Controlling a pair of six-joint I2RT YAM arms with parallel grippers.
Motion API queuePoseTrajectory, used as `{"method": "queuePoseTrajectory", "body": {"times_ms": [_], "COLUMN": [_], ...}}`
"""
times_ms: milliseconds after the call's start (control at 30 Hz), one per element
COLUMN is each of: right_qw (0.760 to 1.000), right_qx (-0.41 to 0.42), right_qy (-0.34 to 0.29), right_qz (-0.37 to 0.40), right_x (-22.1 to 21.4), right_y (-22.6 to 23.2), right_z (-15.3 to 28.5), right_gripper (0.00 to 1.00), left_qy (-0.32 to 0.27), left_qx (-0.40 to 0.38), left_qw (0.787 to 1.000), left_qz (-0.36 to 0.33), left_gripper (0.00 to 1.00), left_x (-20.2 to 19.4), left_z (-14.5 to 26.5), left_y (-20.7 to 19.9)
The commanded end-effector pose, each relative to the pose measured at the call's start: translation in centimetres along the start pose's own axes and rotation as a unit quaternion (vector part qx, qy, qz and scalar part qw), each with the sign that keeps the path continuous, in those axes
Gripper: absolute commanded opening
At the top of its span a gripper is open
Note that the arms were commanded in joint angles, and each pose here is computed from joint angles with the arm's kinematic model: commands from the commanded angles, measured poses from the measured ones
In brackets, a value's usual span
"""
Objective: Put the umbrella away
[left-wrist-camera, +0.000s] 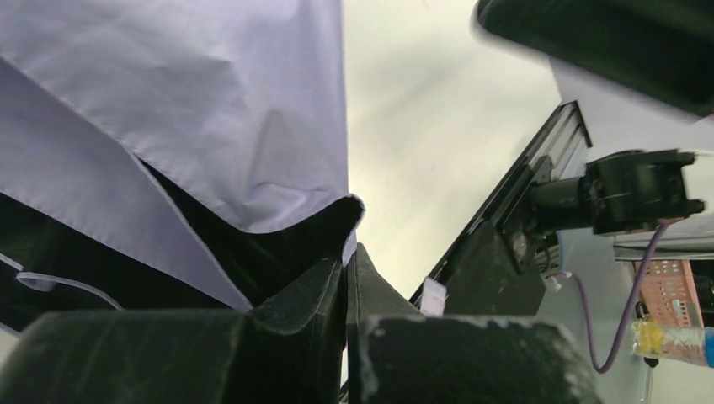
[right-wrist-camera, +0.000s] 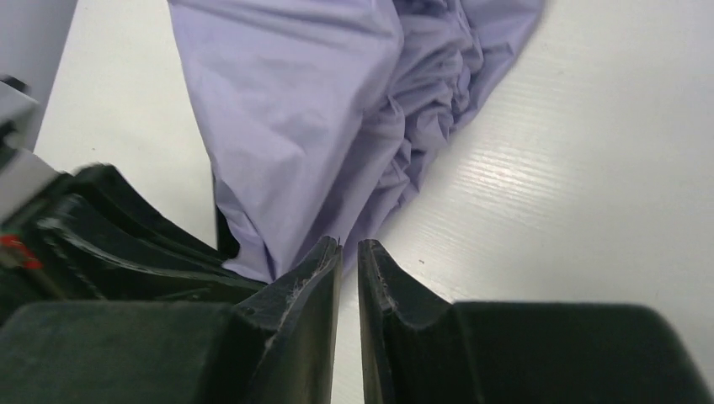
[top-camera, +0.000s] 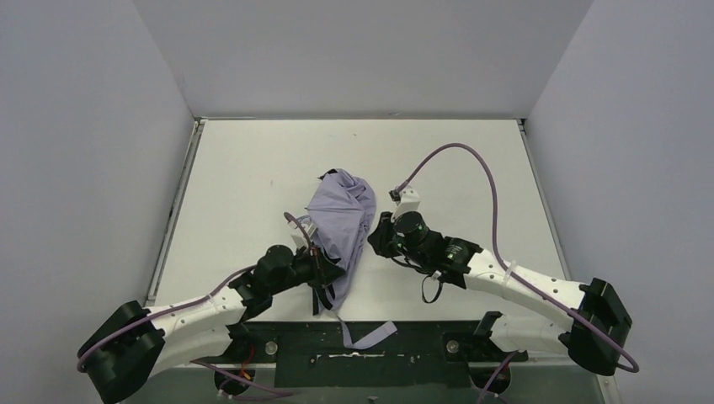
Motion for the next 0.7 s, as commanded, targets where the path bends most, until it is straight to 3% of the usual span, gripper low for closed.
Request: {"method": "queuePoseTrajectory", "body": {"times_ms": [0,233,667], "right_qw": [0.999,0.993,0.991], "right_qx": [0.037,0.115,0.131], "right_qy": [-0.028,0.007,0.018], "right_qz": [0.002,0.001,-0.036], "right_x": [3.2,2.4,-0.4], "right_y": [2.5,6.2,8.1], "right_z": [0.2,-1.3,-5.5], "right_gripper": [0.15,0.15,0.12], "left_qy": [-0.050,-0.044,-0.026], "left_qx": [-0.022,0.016,0.030], "left_qw": [0.998,0.999,0.999], "left_qz": [0.009,0.025,0.021], "left_gripper": [0.00,0.00,0.00], "left_x": [0.3,-2.7,-4.6], "left_z": [-0.4,0.2,0.9], "left_y": [-0.3,2.8,3.9]}}
Point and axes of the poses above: each gripper's point midway between its finger pads, its own z axis back along the fingers, its own y axis along the line the jaws close on, x = y × z, the point moved 1 cm from there along z, back along the fingers, and after that the axes turned 2 degrees about z, right-handed, at the moved point
